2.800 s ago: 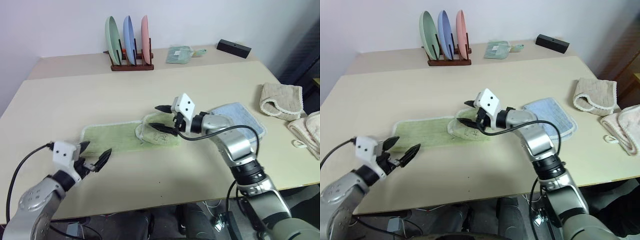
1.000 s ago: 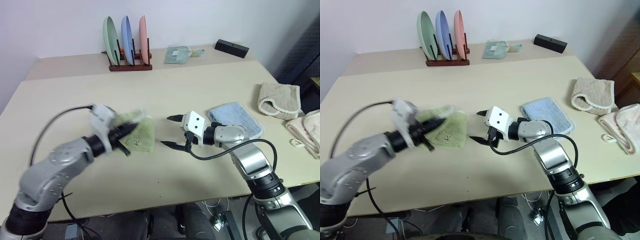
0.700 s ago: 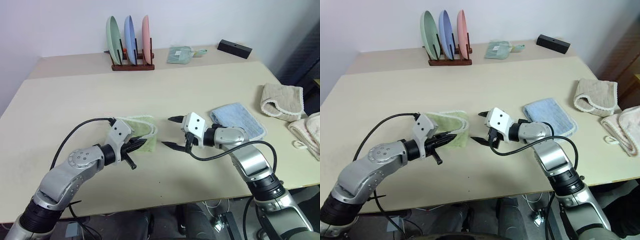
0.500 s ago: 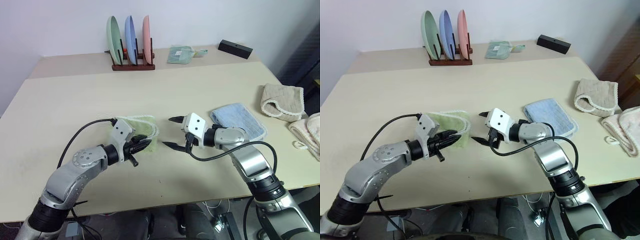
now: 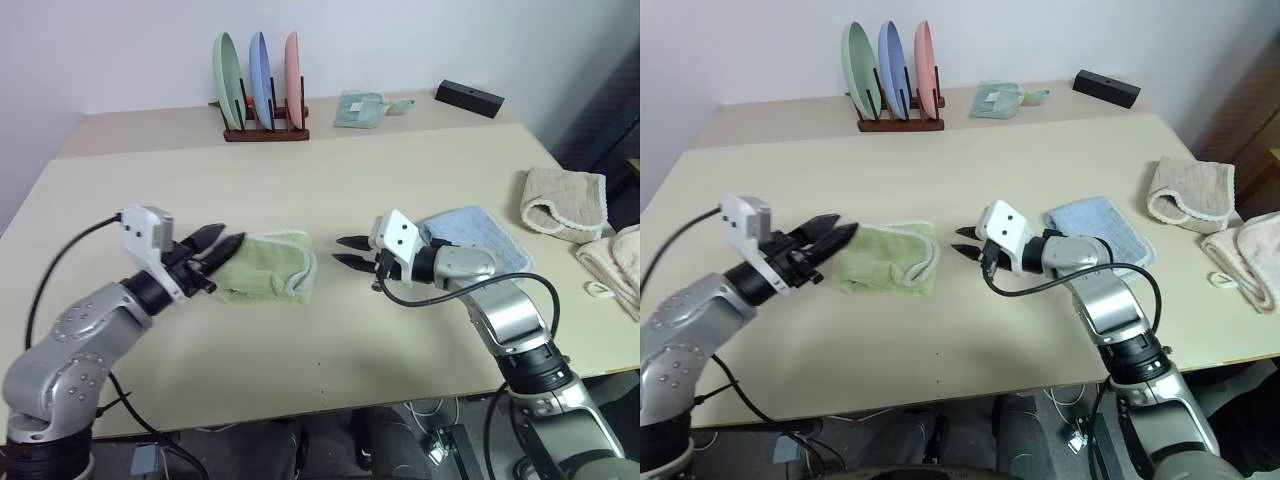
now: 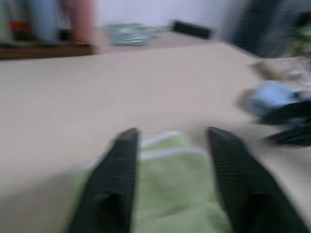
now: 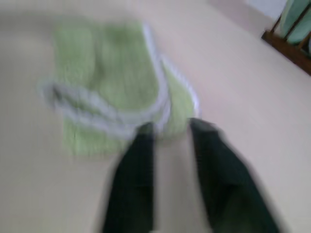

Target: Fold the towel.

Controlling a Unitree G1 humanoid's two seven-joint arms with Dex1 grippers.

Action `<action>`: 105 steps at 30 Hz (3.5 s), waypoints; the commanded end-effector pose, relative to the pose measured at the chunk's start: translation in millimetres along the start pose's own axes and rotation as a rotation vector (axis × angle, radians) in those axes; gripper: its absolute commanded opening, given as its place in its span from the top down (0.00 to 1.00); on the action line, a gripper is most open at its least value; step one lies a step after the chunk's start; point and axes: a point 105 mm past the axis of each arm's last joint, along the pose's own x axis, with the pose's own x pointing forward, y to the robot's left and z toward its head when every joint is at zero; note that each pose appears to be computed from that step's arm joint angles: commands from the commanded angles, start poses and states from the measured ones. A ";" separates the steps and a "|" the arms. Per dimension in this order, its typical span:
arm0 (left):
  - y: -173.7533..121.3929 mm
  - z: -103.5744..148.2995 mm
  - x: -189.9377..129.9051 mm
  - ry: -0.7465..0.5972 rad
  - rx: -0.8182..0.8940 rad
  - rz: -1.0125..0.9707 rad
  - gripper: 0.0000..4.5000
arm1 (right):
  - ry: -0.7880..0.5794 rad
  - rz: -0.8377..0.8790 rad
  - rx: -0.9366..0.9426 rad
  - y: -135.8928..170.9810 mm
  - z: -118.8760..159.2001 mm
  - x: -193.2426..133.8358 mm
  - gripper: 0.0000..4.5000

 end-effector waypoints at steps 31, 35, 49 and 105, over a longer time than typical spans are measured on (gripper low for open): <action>45.9 -35.2 -17.8 -0.039 -0.155 0.226 0.70 | -0.066 0.081 0.064 20.7 11.9 33.7 0.36; 59.1 -50.6 -28.8 0.056 -0.259 0.316 0.24 | -0.053 0.065 0.016 18.4 15.5 26.8 0.00; -7.1 -88.8 12.3 0.208 -0.618 0.071 0.21 | -0.069 0.073 -0.055 27.7 21.9 29.6 0.00; 49.1 -7.4 -47.1 -0.002 0.166 0.414 0.21 | -0.059 -0.050 0.010 -9.2 1.5 1.6 0.00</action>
